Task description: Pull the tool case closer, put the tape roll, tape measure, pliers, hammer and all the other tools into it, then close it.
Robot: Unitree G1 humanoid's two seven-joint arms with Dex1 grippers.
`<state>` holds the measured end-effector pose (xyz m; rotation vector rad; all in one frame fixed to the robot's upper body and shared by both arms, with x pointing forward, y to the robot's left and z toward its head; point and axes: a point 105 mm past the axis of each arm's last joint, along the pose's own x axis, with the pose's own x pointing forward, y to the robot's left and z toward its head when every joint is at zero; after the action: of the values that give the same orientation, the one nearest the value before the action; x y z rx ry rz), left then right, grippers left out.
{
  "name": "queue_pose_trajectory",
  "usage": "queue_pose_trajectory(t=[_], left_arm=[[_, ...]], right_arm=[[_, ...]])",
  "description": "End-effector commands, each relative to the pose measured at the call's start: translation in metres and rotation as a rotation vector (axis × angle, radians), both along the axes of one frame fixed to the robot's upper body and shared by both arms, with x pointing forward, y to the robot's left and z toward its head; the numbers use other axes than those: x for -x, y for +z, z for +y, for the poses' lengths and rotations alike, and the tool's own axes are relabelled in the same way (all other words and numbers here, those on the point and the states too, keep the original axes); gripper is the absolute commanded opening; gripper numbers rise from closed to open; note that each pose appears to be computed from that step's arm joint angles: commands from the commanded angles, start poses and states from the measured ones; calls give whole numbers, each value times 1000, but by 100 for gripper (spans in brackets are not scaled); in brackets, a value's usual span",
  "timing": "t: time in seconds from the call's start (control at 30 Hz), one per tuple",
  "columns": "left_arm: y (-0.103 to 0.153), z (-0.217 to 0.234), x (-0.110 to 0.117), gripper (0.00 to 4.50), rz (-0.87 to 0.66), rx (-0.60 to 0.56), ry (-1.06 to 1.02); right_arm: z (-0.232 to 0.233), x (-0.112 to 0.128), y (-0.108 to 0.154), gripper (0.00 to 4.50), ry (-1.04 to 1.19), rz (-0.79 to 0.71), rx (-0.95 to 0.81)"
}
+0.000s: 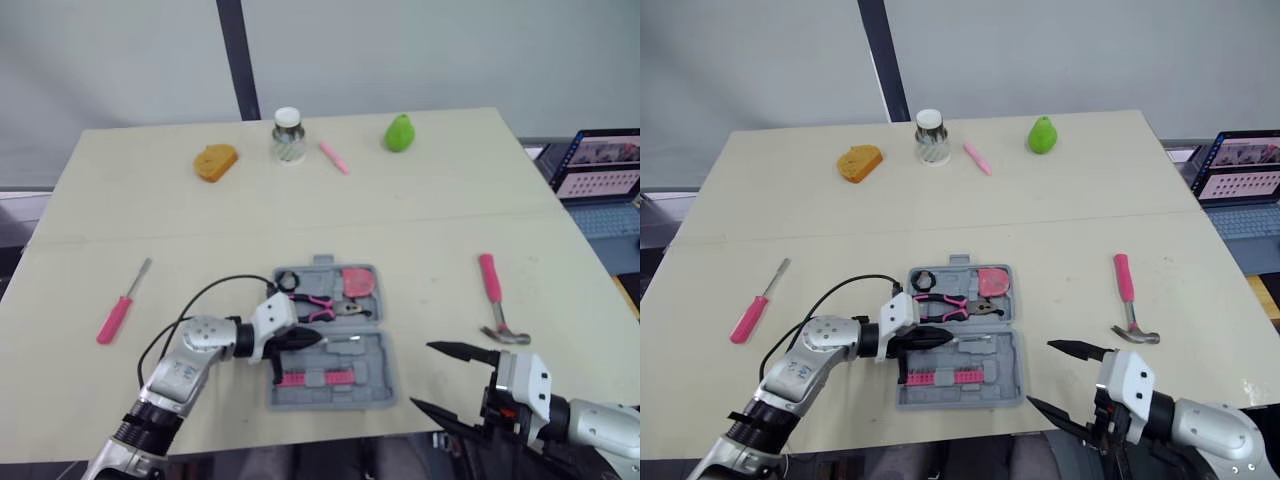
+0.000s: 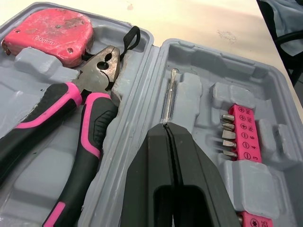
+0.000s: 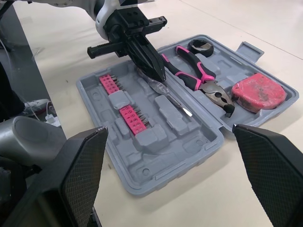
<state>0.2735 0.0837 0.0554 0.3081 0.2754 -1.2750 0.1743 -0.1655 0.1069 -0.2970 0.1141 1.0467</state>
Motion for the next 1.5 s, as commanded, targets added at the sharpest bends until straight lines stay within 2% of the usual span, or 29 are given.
queue_pose_trajectory(t=[0.03,0.6,1.5], left_arm=[[0,-2,1,5,-27,-22,-9],[-27,4,6,5,27,-138,10],[-54,6,10,5,99,-215,-2]], right_arm=[[-1,1,9,450,0,-36,1],[-2,1,11,450,-8,-36,3],[-3,3,11,450,-13,-32,6]])
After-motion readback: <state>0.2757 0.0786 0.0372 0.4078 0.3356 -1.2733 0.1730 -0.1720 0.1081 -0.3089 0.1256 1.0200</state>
